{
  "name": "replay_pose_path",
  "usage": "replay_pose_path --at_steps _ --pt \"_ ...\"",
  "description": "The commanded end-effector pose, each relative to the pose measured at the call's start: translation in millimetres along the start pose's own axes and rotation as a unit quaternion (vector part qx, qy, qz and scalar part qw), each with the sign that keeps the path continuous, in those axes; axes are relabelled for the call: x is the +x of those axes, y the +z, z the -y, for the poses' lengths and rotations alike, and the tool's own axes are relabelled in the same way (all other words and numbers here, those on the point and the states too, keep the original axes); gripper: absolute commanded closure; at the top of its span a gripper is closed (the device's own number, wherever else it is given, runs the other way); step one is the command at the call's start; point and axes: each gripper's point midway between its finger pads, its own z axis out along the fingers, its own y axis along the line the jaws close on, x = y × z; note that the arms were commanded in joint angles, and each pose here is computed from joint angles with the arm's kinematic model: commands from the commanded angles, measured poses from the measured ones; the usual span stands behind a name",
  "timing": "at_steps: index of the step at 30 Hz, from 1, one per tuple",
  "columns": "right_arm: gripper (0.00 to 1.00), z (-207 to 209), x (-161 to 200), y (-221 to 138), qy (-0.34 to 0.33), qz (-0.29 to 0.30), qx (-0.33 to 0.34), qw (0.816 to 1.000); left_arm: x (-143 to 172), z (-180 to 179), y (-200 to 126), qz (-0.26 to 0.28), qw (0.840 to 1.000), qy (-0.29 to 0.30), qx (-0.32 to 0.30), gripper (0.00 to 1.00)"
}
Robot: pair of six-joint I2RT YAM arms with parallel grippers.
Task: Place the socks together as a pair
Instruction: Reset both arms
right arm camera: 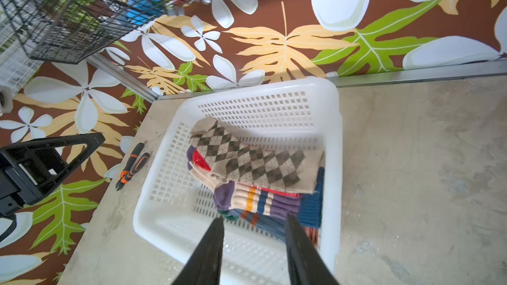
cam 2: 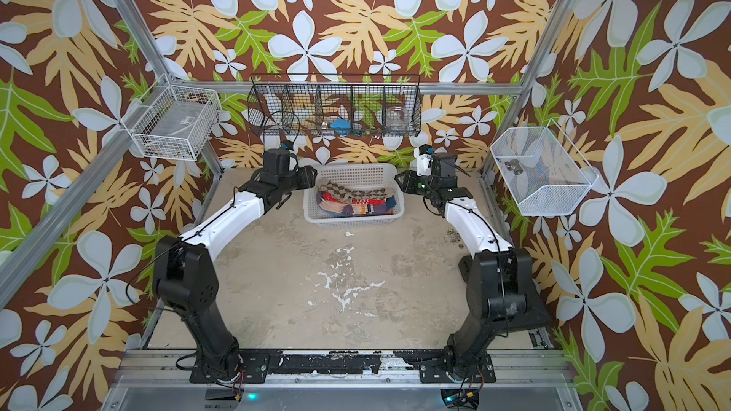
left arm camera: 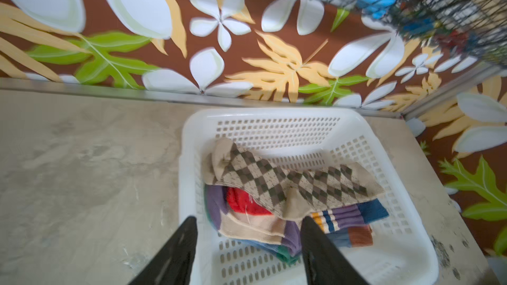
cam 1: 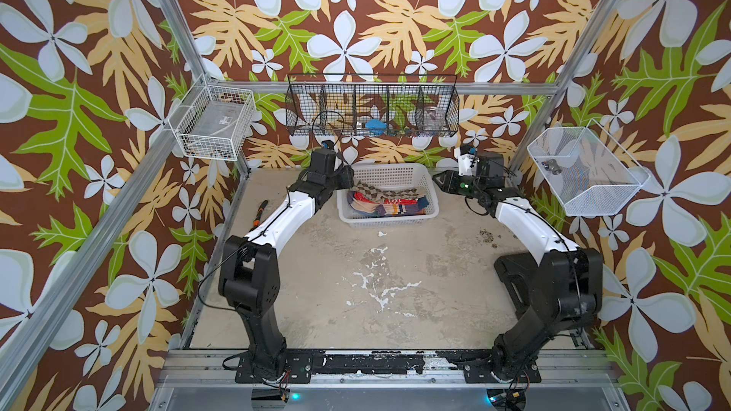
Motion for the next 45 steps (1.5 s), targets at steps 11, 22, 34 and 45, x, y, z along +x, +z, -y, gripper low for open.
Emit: replay_pose_path --at_steps 11,22,34,45 --pt "0.0 120.5 35.6 -109.3 -0.135 0.214 0.334 0.908 60.5 -141.4 -138.8 0.256 0.93 0.047 -0.261 0.16" --pt "0.0 144.8 79.8 -133.7 -0.176 0.239 0.397 0.868 122.7 -195.9 -120.1 0.237 0.947 0.035 -0.212 0.17" --pt "0.0 142.8 111.8 -126.7 -0.147 0.211 0.35 0.901 131.0 -187.2 -126.1 0.256 0.948 0.054 -0.184 0.0" --pt "0.0 140.6 130.9 -126.0 -0.141 0.267 0.314 0.9 131.8 -186.4 -124.3 0.253 0.948 0.056 -0.184 0.0"
